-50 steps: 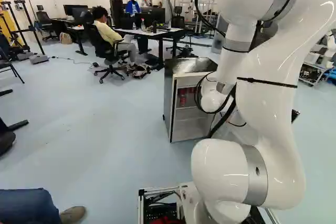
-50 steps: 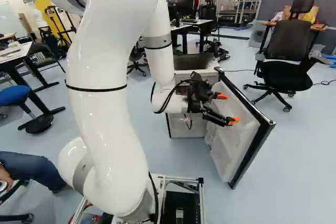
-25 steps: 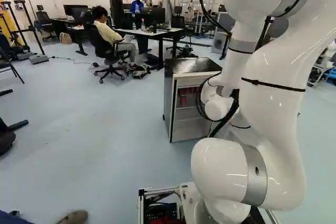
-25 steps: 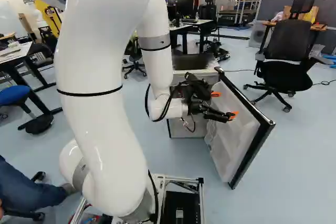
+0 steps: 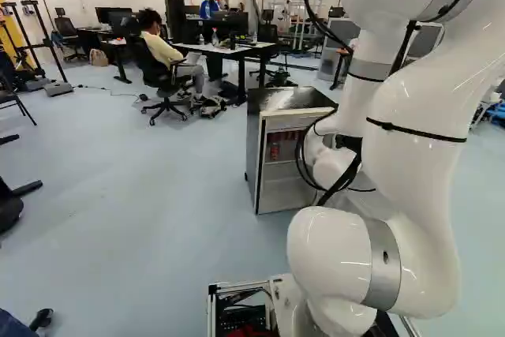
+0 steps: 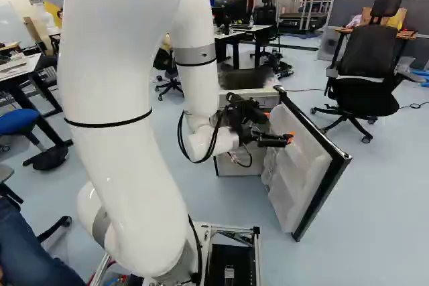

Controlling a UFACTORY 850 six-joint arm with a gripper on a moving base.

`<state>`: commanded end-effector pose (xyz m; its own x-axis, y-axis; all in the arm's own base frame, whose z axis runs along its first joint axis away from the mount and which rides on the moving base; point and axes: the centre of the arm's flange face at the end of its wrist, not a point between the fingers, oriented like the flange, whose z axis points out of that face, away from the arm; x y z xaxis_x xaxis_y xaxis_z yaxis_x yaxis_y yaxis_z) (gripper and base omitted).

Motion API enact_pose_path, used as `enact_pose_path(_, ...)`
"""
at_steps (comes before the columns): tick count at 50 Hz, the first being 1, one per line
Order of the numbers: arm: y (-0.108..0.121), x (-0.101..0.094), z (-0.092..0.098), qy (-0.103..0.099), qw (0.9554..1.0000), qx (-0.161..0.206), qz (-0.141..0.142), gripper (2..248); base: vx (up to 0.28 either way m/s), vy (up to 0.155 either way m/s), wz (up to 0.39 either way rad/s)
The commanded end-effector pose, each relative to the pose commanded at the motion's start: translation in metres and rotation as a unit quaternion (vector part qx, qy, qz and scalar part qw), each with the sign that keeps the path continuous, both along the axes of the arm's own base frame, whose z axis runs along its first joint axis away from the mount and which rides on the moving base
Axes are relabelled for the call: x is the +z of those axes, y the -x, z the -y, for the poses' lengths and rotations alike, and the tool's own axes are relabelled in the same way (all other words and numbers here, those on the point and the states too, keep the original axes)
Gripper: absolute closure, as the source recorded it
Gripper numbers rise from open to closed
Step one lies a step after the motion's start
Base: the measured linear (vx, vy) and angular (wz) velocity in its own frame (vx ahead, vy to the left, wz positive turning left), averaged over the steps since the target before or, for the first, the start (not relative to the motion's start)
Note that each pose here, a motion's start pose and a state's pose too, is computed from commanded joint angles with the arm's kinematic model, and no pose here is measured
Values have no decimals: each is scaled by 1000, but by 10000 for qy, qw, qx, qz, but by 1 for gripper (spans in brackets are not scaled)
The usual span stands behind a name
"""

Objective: Grab a drink from the fridge

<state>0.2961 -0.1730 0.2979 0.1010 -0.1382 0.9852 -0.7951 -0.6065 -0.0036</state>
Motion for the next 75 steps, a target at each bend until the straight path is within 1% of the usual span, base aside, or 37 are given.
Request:
enact_pose_path(9, -6, 0, -5, 3, 9989, 474, -1, 3, 0, 0, 0)
enact_pose_path(18, -12, 0, -11, 7, 9956, 939, -2, 3, 0, 0, 0)
enact_pose_path(28, -19, -6, -15, -34, 9897, 1430, -69, 3, 0, 0, 0)
enact_pose_path(36, -24, -14, -21, -126, 9827, 1840, -192, 3, 0, 0, 0)
enact_pose_path(45, -29, -24, -28, -237, 9723, 2302, -334, 3, 0, 0, 0)
enact_pose_path(53, -33, -33, -34, -320, 9611, 2708, -435, 3, 0, 0, 0)
enact_pose_path(64, -41, -45, -41, -401, 9436, 3247, -512, 3, 0, 0, 0)
enact_pose_path(75, -54, -58, -43, -469, 9243, 3747, -556, 3, 0, 0, 0)
